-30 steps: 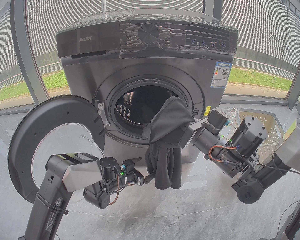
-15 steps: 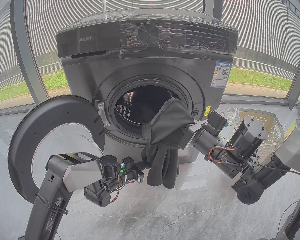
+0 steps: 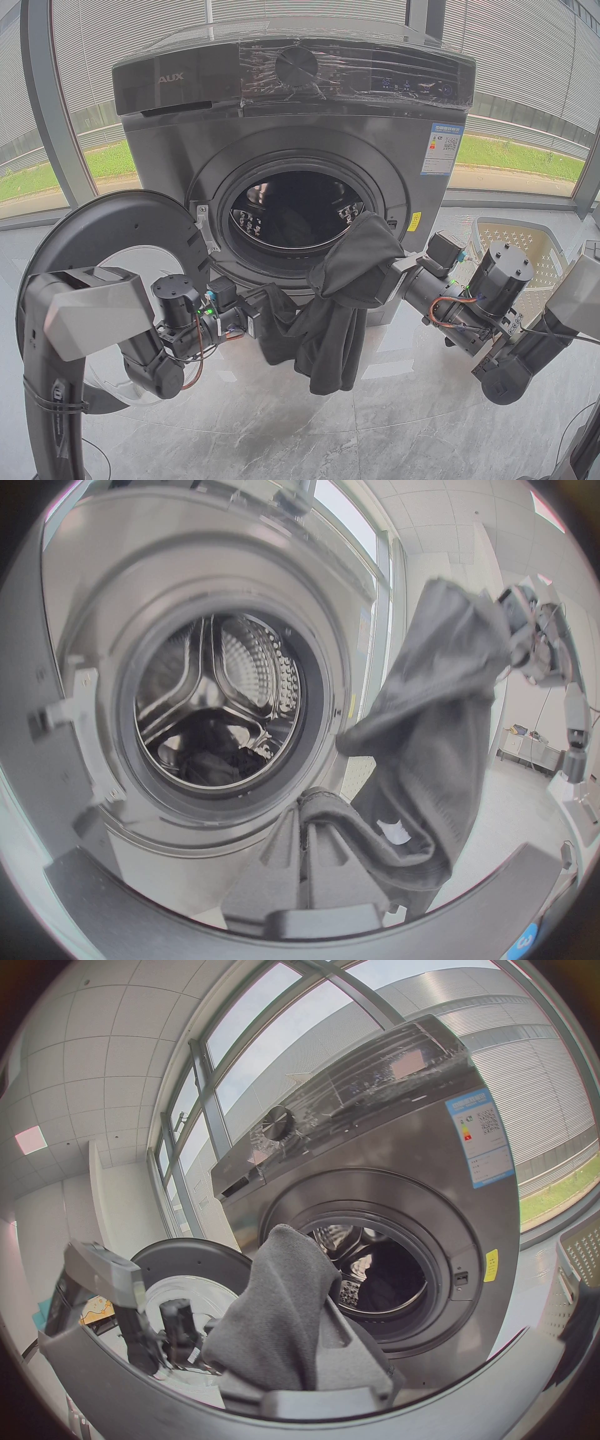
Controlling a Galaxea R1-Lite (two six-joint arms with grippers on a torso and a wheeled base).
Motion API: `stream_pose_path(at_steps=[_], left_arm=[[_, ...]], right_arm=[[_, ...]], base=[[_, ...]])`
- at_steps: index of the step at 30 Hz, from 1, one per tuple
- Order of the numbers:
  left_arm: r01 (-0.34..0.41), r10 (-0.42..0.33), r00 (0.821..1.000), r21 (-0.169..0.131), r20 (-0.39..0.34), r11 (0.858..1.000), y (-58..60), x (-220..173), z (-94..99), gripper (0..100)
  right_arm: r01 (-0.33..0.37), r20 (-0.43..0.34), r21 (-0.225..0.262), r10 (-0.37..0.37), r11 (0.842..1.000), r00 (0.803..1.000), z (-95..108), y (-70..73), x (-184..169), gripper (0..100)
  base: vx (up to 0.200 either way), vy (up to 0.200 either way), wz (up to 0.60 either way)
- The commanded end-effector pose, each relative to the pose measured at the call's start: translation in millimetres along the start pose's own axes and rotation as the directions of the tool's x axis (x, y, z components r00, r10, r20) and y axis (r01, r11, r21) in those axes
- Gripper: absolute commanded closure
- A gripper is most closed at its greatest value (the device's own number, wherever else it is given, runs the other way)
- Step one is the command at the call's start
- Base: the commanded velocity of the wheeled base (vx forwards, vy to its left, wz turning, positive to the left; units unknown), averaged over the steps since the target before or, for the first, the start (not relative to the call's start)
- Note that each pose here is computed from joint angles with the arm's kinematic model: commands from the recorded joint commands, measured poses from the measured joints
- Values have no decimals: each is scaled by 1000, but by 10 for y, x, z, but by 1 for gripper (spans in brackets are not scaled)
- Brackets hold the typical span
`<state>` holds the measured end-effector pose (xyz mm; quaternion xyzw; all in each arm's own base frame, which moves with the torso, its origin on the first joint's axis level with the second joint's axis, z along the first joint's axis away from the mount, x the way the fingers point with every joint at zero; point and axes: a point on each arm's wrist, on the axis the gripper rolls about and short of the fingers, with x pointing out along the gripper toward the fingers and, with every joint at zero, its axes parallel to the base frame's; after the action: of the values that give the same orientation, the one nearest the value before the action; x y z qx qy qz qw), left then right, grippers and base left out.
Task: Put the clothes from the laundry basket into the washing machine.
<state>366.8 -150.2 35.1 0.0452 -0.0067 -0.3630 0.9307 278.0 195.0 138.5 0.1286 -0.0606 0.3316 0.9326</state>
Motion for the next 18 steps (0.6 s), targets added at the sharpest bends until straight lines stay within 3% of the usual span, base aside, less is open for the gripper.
stream_pose_path(at_steps=[1,6,13,18], left_arm=[[-20,17,995,35,93,999,-77,-466,691,100],[-8,7,993,2,115,1000,-185,-711,900,100],[-8,5,985,13,175,1000,-219,-784,1106,100],[-12,8,977,22,214,1000,-220,-819,1229,100]], right_arm=[[53,-38,-3,-54,999,998,-48,-169,-99,100],[62,-70,-4,-62,998,996,-107,-181,-158,100],[77,-97,-5,-77,997,992,-174,-201,-184,100],[115,-127,-9,-115,993,985,-270,-296,-201,100]], base=[[0,0,0],[0,0,0],[0,0,0],[0,0,0]])
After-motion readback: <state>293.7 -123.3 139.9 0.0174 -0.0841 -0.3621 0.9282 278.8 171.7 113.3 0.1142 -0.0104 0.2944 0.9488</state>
